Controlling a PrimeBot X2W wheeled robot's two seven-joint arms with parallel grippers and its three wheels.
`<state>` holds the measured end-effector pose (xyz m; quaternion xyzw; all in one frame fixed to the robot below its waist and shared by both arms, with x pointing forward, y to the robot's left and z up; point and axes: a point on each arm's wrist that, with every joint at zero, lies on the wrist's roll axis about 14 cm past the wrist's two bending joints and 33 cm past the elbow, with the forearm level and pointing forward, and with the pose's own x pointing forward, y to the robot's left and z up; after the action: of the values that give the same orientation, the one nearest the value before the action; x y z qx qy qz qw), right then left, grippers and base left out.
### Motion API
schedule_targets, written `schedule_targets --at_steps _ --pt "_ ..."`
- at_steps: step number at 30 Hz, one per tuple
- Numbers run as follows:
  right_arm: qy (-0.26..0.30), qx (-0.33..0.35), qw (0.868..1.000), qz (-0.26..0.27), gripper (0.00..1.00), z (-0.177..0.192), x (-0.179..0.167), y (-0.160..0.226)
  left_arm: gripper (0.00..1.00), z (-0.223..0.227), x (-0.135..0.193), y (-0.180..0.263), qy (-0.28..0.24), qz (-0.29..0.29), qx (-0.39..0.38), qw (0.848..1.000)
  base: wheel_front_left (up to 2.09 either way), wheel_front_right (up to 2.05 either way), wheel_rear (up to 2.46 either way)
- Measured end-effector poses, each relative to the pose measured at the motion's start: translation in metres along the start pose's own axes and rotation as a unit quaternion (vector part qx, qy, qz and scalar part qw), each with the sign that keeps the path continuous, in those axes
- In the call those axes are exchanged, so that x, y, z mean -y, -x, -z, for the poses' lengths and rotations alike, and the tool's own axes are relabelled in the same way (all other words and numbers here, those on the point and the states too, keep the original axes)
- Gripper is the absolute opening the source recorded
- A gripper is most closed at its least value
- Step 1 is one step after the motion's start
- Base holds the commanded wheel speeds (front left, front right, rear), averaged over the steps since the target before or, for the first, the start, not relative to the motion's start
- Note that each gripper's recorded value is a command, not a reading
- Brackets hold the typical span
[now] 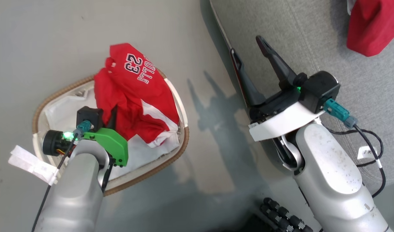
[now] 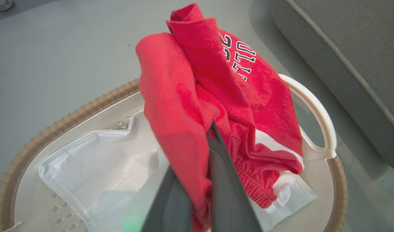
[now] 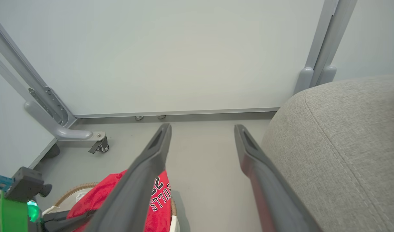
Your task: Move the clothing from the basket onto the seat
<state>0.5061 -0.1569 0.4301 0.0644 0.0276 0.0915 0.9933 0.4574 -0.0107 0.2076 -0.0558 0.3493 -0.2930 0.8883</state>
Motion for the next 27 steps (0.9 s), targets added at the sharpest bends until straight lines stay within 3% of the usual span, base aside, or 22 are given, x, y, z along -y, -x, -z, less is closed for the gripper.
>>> schedule_targets --at_steps 16,27 --pt "-0.003 0.023 1.000 -0.013 1.00 -0.037 -0.032 0.047 0.00 -0.094 0.030 0.086 -0.025 -0.015 0.146 0.989 0.00 0.00 0.00" --pt "-0.007 0.038 0.999 -0.037 1.00 -0.053 -0.061 0.079 0.00 -0.174 0.046 0.164 -0.047 -0.039 0.292 0.954 0.00 0.00 0.00"
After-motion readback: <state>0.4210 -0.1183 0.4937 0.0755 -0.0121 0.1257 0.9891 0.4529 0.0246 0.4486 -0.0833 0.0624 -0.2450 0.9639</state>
